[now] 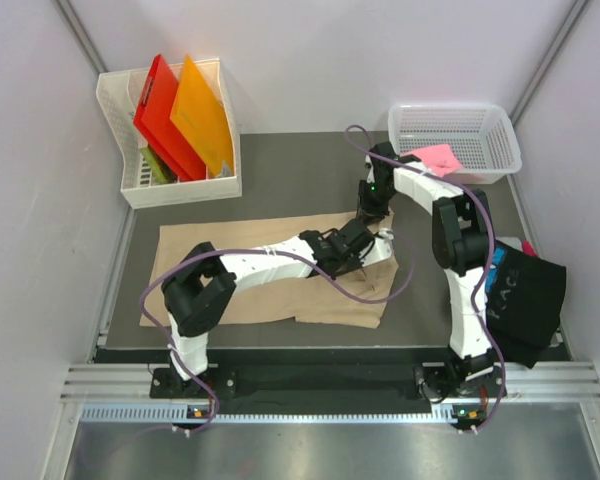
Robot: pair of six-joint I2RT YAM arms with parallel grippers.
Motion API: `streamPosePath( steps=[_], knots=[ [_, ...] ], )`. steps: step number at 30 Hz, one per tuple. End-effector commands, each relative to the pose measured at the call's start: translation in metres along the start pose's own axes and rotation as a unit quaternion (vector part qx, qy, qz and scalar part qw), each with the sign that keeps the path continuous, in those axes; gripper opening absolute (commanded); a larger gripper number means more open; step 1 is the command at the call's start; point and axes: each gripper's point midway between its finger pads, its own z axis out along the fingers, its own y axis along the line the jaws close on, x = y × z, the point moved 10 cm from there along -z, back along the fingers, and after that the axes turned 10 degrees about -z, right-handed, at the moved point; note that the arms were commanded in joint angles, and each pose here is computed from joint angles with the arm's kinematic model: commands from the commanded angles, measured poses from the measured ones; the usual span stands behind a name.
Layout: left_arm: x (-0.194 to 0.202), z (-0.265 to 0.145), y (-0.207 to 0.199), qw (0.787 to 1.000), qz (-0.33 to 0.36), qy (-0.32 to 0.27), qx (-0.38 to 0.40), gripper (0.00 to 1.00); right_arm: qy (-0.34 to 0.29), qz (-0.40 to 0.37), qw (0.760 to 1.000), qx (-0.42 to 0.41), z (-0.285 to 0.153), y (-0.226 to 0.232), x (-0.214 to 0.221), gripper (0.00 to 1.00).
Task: Fold and stack the t-shirts
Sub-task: Fold the flattened tshirt in 1/3 of the way
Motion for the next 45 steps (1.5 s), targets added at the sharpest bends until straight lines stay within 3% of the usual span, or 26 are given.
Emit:
streamPosePath(
  steps=[1, 6, 11, 14, 21, 25, 27, 30, 33, 34, 36, 37, 42, 45],
  knots=[
    [-0.032, -0.050, 0.018, 0.999, 0.003, -0.048, 0.005, 0.07, 0.033, 0.005, 0.999, 0.042, 0.027, -0.019, 0.014, 0.28],
    [-0.027, -0.059, 0.014, 0.999, 0.017, -0.028, 0.042, 0.15, 0.033, 0.007, 0.999, 0.040, 0.027, -0.020, 0.013, 0.28],
    [0.014, -0.038, -0.004, 0.992, 0.037, 0.073, 0.100, 0.38, 0.031, 0.006, 0.999, 0.042, 0.023, -0.020, 0.010, 0.28],
    [0.035, -0.027, -0.009, 0.991, 0.043, 0.092, 0.092, 0.41, 0.031, 0.008, 0.999, 0.043, 0.022, -0.021, 0.010, 0.28],
    [0.043, -0.023, -0.006, 0.995, 0.027, 0.080, 0.058, 0.42, 0.034, 0.007, 0.999, 0.040, 0.023, -0.021, 0.012, 0.28],
    [0.035, -0.031, 0.020, 0.997, -0.046, 0.038, 0.040, 0.41, 0.037, 0.007, 0.999, 0.037, 0.023, -0.021, 0.015, 0.28],
    [0.030, -0.040, 0.053, 0.994, -0.097, 0.036, 0.036, 0.41, 0.039, 0.004, 0.999, 0.036, 0.023, -0.022, 0.016, 0.29],
    [0.032, -0.071, 0.102, 0.986, -0.166, 0.011, 0.023, 0.42, 0.035, -0.005, 0.998, 0.045, 0.014, -0.021, 0.012, 0.39],
    [0.050, -0.114, 0.143, 0.979, -0.203, -0.026, -0.012, 0.55, -0.005, -0.027, 0.996, 0.082, -0.016, -0.016, -0.005, 0.55],
    [0.069, -0.124, 0.159, 0.974, -0.222, -0.020, -0.033, 0.64, -0.029, -0.034, 0.995, 0.089, -0.031, -0.012, -0.016, 0.58],
    [0.087, -0.155, 0.171, 0.972, -0.224, -0.040, -0.056, 0.71, -0.066, -0.051, 0.991, 0.107, -0.064, -0.005, -0.026, 0.60],
    [0.109, -0.162, 0.175, 0.968, -0.241, -0.016, -0.062, 0.74, -0.080, -0.052, 0.989, 0.109, -0.080, -0.001, -0.028, 0.60],
    [0.177, -0.198, 0.159, 0.966, -0.244, 0.030, -0.078, 0.76, -0.126, -0.079, 0.980, 0.130, -0.142, 0.023, 0.008, 0.62],
    [0.220, -0.198, 0.136, 0.962, -0.249, 0.076, -0.078, 0.76, -0.100, -0.109, 0.982, 0.117, -0.149, 0.038, 0.049, 0.62]
  ],
)
